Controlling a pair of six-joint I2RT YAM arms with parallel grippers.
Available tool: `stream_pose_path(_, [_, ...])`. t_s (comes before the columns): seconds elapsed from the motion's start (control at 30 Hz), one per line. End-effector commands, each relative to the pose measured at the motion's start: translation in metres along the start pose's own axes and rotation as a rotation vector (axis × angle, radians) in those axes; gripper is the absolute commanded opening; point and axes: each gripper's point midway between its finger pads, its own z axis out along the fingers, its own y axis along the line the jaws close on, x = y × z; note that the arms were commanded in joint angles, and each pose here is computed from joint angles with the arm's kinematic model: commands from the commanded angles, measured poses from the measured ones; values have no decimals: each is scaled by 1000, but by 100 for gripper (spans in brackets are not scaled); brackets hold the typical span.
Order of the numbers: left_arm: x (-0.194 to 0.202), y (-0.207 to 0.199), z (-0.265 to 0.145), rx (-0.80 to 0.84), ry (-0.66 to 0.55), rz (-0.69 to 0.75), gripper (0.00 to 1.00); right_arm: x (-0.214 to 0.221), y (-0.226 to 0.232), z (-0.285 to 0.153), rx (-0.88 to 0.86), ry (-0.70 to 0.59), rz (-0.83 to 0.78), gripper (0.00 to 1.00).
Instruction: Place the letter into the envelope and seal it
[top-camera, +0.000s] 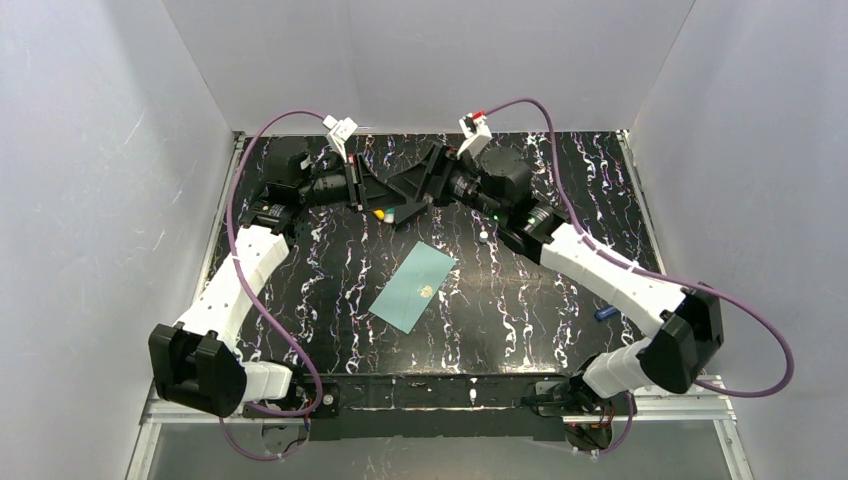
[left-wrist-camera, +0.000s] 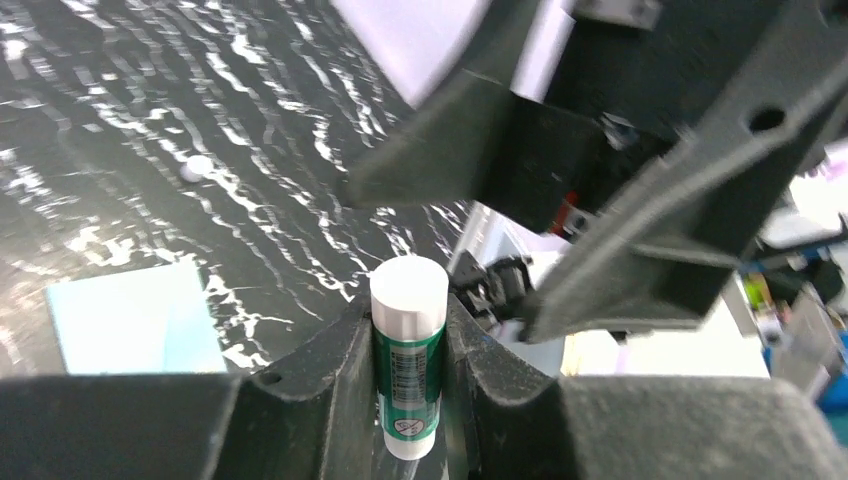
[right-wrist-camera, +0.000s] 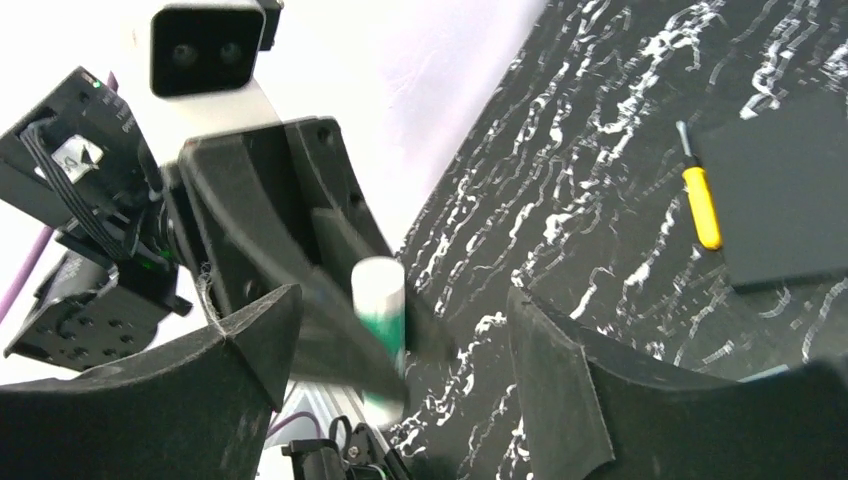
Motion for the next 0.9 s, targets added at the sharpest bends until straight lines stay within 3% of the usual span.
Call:
stream_pose_path(0.0, [-20,31,-14,-270,-125,-33,0,-37,16,-31,-12,-205,21,83])
stream_pose_path(0.17, [-47,52,-34,-484,-316,-120,0,-8,12,-22,-23,-91,-39,79])
stream_pose_path(0.33, [-48,60,-37,-542,-311,-167,0,20,6,2,42,58,-170,60])
stream_pose_path(0.4, [-47,62,-37,-543,-320,-177,0,32,3,10,87,114,-212,61])
stream_pose_path(0.57, [-49,60,-38,-544,-327,-176,0,39,3,25,146,140,-274,70])
stream_pose_path(0.67, [-50,57,-38,-532,-324,-170,0,40,4,31,139,130,-276,71])
stream_pose_path(0.87, [-46,51,-41,-528,-325,-187,0,34,1,45,147,101,-297,58])
